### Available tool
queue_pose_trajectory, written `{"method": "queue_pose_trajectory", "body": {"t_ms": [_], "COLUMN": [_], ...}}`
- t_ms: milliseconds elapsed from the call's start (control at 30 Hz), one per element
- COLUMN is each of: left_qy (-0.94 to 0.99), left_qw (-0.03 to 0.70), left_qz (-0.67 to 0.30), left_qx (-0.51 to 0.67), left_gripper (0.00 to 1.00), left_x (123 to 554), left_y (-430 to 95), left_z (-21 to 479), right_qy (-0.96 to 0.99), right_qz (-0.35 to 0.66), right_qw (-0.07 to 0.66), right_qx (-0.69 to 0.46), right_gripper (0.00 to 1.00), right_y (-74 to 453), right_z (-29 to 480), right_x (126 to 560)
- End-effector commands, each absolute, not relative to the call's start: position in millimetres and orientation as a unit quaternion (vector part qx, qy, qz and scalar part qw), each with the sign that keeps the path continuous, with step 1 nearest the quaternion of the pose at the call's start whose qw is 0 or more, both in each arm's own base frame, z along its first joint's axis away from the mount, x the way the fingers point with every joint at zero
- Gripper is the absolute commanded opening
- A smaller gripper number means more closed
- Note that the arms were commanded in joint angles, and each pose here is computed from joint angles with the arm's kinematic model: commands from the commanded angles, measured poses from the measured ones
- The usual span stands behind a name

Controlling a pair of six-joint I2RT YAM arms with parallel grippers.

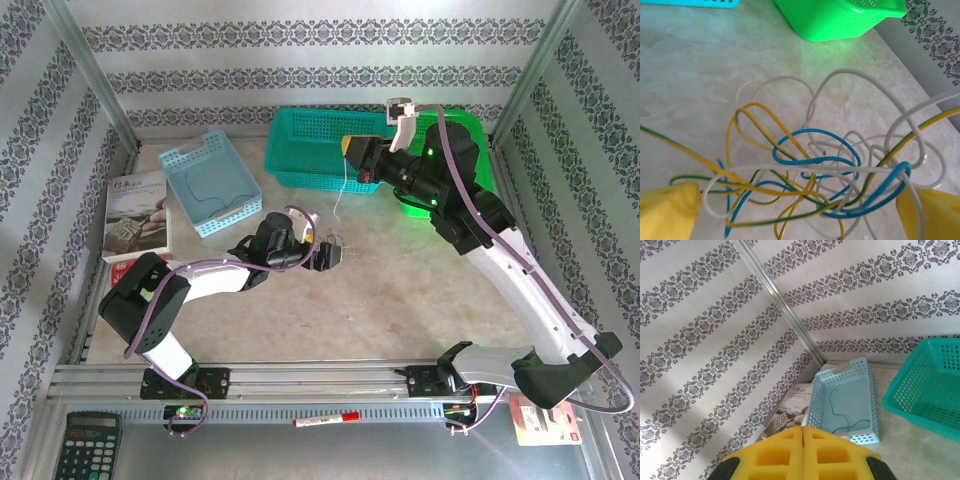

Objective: Untangle the cables

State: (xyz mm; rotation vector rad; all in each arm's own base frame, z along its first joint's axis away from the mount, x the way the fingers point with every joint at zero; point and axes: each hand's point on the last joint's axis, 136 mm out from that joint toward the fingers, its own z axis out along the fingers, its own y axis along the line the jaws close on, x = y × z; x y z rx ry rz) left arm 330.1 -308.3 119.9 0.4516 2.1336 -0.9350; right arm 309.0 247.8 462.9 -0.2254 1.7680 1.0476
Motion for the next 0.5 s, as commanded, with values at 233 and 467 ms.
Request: {"method": "queue_pose_trajectory", "body": {"t_ms": [233,467], "left_qy": [0.826,0.801], "left_qw": [0.407,0.425], "left_qz": [-0.337,-0.357], "left_qx": [0.197,0.224], "left_gripper": [1.0,1.0], "left_x": [305,308], "left_y": [-286,-298], "left_z": [126,146], "right_qy": [0.736,0.739], "right_qz": [0.434,0.438], "right_qw": [0.51,0.502], "right_qx": [-0.1,-0.103], "right_gripper": [0.0,0.0], "right_y": [253,256], "right_z": [455,448], "right_x": [310,306]}}
